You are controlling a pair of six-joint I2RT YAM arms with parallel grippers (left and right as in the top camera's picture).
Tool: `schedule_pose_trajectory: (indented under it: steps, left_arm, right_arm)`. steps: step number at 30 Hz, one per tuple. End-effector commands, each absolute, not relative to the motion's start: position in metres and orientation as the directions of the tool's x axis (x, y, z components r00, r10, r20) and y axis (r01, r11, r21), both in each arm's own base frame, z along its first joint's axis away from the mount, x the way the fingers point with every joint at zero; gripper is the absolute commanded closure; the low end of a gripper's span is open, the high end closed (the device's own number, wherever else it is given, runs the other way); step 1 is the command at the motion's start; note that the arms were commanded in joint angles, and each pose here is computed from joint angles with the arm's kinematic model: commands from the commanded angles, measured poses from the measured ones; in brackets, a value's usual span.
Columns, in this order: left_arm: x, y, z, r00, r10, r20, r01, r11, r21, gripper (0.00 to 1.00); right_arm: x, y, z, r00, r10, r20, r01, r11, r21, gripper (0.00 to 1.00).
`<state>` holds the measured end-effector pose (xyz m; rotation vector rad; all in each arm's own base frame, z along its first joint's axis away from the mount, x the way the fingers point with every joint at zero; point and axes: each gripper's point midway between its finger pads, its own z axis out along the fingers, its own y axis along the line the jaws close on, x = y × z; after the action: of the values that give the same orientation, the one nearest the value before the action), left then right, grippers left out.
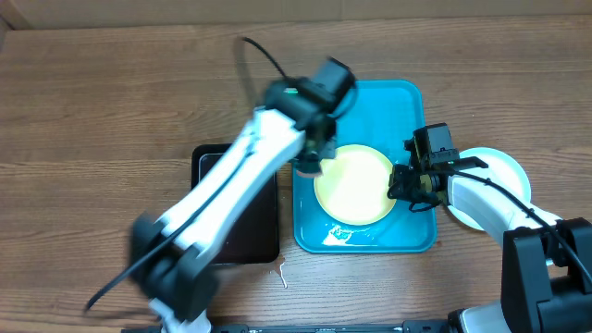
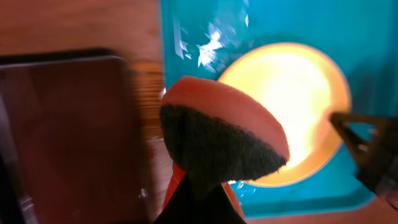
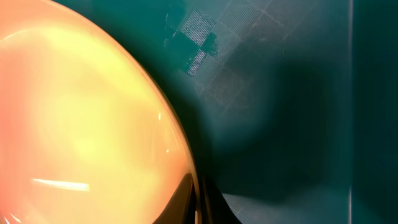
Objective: Clean dirty plates on tray and stack at the side
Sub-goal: 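Put the sponge back on the black tray with the left gripper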
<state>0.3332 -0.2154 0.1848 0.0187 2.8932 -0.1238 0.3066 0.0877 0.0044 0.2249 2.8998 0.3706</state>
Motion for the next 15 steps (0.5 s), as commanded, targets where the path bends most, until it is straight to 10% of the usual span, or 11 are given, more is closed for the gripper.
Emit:
schedule_pose_trajectory:
  steps: [1,15]
  left_arm:
    - [0.340,-0.155,0.237,-0.923,-0.069,-0.378,-0.066,0.998,-0.021,0.96]
    - [0.301,-0.071,0.095,-0.959,-0.274,-0.066,-0.278,0.959,0.056,0.96]
  right_arm:
    - [0.293,0.085,-0.007,-0.975,0.174,-0.142,0.137,0.962,0.235,0.96]
    - [0.293,0.085,-0.007,-0.974,0.174,-0.145,0.137,0.962,0.236,0.96]
